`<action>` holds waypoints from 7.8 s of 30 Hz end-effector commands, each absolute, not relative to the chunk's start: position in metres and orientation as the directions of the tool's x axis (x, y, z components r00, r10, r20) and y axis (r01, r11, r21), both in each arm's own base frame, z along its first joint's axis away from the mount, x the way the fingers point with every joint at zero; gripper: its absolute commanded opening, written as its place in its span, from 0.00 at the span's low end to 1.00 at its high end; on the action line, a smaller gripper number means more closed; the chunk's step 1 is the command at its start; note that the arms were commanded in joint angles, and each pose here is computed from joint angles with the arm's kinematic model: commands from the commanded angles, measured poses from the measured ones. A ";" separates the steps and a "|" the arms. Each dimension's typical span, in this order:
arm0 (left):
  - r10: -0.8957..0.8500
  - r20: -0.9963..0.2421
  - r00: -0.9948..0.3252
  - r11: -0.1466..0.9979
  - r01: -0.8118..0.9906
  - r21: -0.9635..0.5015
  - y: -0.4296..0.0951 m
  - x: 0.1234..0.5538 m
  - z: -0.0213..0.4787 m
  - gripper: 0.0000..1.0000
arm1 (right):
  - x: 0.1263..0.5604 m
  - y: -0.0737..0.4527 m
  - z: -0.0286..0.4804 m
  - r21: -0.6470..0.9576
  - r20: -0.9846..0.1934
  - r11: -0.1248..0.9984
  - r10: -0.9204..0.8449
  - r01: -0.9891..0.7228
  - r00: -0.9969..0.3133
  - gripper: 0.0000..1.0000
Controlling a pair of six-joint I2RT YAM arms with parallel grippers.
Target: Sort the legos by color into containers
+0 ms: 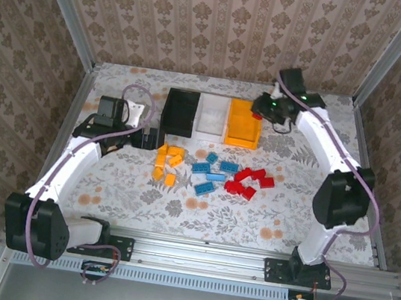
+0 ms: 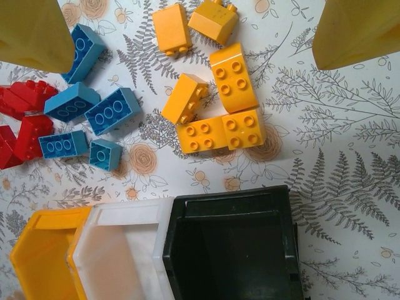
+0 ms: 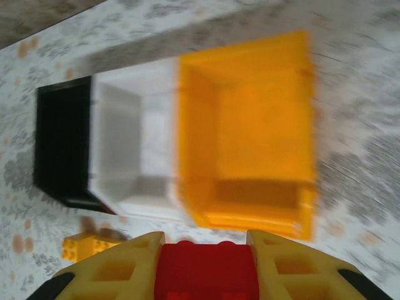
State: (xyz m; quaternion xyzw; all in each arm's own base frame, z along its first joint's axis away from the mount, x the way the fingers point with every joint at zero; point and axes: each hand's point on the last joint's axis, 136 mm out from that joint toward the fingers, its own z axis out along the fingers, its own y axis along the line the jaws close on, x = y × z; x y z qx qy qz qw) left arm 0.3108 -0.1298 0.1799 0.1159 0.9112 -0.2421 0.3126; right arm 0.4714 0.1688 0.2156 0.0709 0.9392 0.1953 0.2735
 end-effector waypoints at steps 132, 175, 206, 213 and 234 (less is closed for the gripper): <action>0.322 -0.607 -0.727 0.732 0.598 -0.327 -0.188 0.272 0.162 1.00 | 0.492 0.181 0.098 0.120 -0.459 0.982 0.183 0.143 -0.870 0.49; 0.808 -0.260 -0.528 0.519 0.848 -0.110 -0.306 0.198 0.071 0.71 | 0.279 0.136 0.132 0.321 -0.354 0.946 0.165 0.046 -0.921 0.73; 0.840 -0.126 -0.528 0.527 0.849 -0.047 -0.312 0.212 0.021 0.35 | 0.287 0.129 0.139 0.349 -0.359 0.934 0.213 0.081 -0.909 0.73; 0.823 -0.188 -0.536 0.525 0.844 -0.106 -0.315 0.200 0.047 0.21 | 0.293 0.131 0.154 0.355 -0.374 0.932 0.215 0.075 -0.902 0.73; 0.489 -0.493 -0.720 0.774 0.618 -0.137 -0.301 0.363 0.176 0.17 | 0.289 0.138 0.134 0.394 -0.333 0.915 0.233 0.090 -0.914 0.73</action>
